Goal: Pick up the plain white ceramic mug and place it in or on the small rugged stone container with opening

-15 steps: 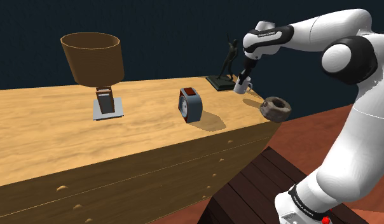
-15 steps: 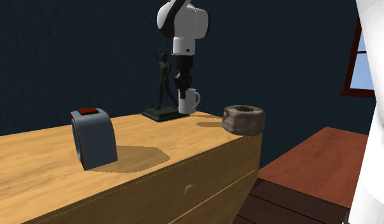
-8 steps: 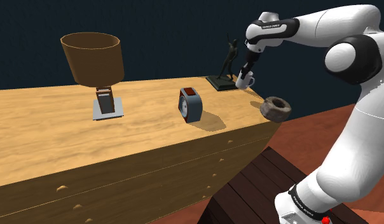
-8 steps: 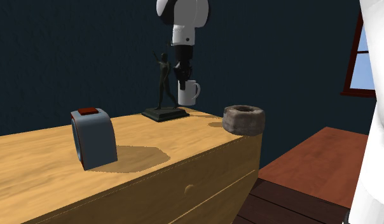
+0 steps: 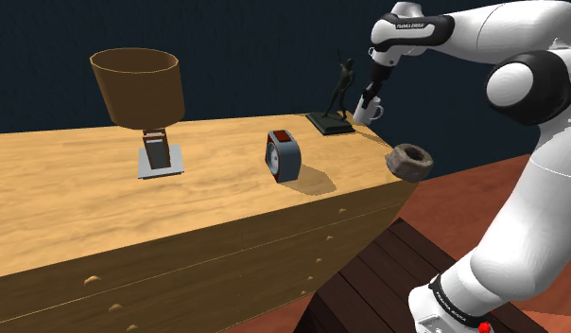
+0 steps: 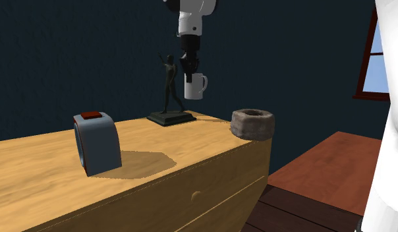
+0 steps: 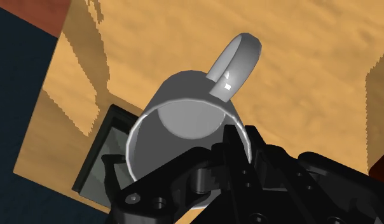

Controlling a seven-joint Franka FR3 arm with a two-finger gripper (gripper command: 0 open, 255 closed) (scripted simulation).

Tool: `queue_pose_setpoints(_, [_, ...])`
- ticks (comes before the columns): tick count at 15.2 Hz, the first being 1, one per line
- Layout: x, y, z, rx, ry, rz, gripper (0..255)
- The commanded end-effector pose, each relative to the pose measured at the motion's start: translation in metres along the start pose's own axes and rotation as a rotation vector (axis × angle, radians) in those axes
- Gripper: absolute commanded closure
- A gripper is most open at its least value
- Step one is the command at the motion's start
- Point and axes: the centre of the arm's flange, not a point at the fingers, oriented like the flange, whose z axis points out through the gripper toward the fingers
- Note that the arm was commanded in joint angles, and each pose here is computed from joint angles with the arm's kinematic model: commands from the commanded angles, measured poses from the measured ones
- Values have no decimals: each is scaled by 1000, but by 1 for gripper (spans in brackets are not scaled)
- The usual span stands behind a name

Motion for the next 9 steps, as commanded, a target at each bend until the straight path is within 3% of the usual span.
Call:
queue_pose_setpoints(1, [1,0,-11,0,0,0,255])
queue_pose_setpoints(6, [2,0,-34,0,0,0,255])
queue_pose_setpoints(9, [-37,2,-41,0,0,0,255])
